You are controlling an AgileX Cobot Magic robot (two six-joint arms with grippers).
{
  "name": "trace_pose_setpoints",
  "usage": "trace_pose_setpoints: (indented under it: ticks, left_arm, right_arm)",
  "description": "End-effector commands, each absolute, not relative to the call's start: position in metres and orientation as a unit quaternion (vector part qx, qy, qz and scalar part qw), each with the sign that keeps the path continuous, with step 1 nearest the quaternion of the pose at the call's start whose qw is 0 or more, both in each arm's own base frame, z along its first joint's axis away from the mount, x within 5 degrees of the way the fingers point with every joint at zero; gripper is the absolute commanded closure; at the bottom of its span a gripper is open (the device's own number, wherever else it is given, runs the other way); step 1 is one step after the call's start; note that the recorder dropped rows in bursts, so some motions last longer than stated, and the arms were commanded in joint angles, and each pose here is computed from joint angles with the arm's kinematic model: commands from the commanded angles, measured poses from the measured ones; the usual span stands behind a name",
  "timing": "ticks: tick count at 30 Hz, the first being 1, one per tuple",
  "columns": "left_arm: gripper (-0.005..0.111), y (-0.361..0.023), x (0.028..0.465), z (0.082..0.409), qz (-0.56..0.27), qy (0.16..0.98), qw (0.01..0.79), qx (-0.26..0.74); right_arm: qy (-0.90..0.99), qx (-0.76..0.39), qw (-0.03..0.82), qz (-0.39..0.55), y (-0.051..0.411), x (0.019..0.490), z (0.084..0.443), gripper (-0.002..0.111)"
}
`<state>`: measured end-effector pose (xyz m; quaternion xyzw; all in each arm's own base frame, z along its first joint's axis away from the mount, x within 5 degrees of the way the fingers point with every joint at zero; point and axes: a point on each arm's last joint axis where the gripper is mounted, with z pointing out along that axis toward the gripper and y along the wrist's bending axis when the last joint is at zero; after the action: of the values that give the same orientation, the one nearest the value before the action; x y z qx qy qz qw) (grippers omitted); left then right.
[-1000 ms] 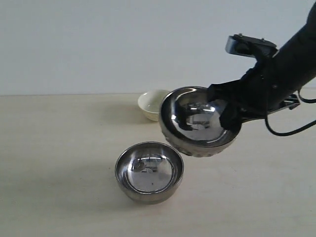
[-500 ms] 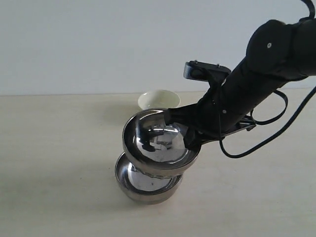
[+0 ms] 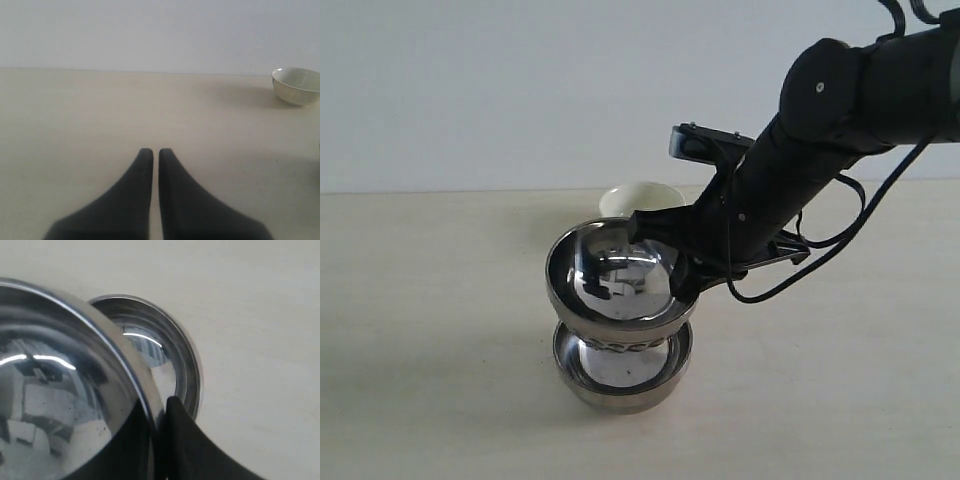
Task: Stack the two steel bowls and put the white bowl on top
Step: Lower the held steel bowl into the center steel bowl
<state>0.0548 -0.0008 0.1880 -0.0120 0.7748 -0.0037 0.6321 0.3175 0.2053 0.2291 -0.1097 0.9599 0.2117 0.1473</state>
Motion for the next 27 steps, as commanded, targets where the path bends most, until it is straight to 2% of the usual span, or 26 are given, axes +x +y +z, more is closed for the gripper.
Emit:
trace_pose_setpoints:
  ticks: [1, 20, 27]
  left_arm:
    - [0.103, -0.001, 0.055, 0.188, -0.008, 0.772, 0.635, -0.019]
    - [0.103, -0.001, 0.055, 0.188, -0.008, 0.772, 0.635, -0.019]
    - [0.103, -0.001, 0.055, 0.188, -0.008, 0.772, 0.635, -0.019]
  right_arm:
    - [0.964, -0.111, 0.133, 0.204, 0.208, 0.322, 0.224, 0.108]
    - [0.966, -0.106, 0.137, 0.193, 0.208, 0.326, 0.214, 0.108]
    - [0.968, -0.12, 0.118, 0.186, 0.217, 0.325, 0.196, 0.108]
